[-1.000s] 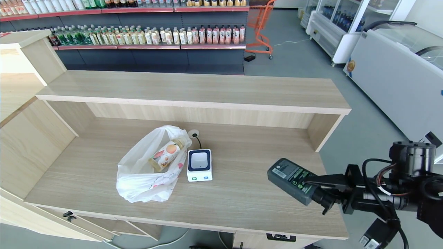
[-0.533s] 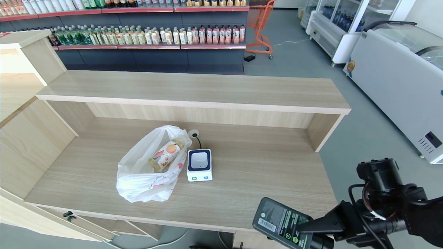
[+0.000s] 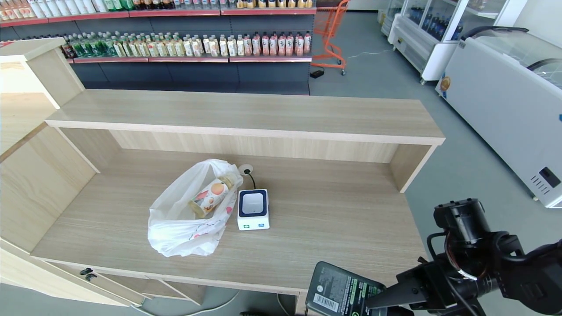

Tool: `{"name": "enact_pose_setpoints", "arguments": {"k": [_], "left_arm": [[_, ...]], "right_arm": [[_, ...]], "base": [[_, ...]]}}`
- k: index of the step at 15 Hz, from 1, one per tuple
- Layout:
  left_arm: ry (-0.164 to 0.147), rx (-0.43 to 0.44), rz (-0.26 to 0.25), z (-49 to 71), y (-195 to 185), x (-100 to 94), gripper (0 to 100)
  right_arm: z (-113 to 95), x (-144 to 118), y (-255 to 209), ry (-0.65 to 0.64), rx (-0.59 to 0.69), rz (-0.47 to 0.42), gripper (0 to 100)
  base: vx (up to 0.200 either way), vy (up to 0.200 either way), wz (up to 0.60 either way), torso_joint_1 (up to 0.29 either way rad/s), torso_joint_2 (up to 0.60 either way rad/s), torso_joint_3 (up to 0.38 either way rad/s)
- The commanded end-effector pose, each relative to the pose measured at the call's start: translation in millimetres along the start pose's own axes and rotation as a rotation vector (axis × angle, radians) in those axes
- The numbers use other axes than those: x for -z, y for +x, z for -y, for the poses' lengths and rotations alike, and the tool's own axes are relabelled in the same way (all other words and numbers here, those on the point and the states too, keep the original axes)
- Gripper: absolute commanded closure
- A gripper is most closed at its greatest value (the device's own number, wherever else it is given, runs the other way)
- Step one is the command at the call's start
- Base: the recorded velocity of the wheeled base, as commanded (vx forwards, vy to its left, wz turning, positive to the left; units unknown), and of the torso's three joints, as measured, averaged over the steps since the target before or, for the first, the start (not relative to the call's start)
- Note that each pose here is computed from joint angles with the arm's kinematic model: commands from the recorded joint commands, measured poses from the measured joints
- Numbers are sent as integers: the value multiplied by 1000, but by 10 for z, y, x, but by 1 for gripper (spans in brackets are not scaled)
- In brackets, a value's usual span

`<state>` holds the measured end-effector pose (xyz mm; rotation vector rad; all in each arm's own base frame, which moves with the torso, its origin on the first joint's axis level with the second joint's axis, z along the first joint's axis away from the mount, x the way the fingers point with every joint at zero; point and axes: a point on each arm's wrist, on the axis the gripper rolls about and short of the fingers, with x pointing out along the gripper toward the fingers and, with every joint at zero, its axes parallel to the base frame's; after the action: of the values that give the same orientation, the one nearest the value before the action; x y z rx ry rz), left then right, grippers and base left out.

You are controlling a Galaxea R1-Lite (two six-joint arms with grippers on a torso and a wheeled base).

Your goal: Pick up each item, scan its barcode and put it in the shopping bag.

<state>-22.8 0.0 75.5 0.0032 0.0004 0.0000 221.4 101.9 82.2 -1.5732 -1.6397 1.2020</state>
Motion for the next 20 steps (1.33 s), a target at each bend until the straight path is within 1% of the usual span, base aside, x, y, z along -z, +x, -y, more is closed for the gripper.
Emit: {"name": "enact_pose_setpoints", "arguments": {"k": [1, 6, 10, 12, 18, 19, 20], "left_arm": [[0, 0, -1, 0, 0, 2, 0], [0, 0, 0, 0, 0, 0, 0], [0, 0, 0, 0, 0, 0, 0], [0, 0, 0, 0, 0, 0, 0], [0, 0, 0, 0, 0, 0, 0], [0, 0, 0, 0, 0, 0, 0], [0, 0, 0, 0, 0, 0, 0]], "right_arm": [[-8, 8, -1, -13, 1, -1, 100], [15, 4, -22, -16, -1, -7, 100], [29, 30, -153, -28, -19, -56, 100], [34, 31, -168, -30, -2, -55, 100], [22, 35, -173, -28, -3, -57, 100], [44, 34, -178, -22, -1, -58, 100], [132, 45, -200, 34, 2, -65, 100]], "base": [[0, 0, 0, 0, 0, 0], [0, 0, 0, 0, 0, 0], [0, 0, 0, 0, 0, 0], [0, 0, 0, 0, 0, 0], [0, 0, 0, 0, 0, 0], [0, 0, 0, 0, 0, 0], [0, 0, 0, 0, 0, 0]]}}
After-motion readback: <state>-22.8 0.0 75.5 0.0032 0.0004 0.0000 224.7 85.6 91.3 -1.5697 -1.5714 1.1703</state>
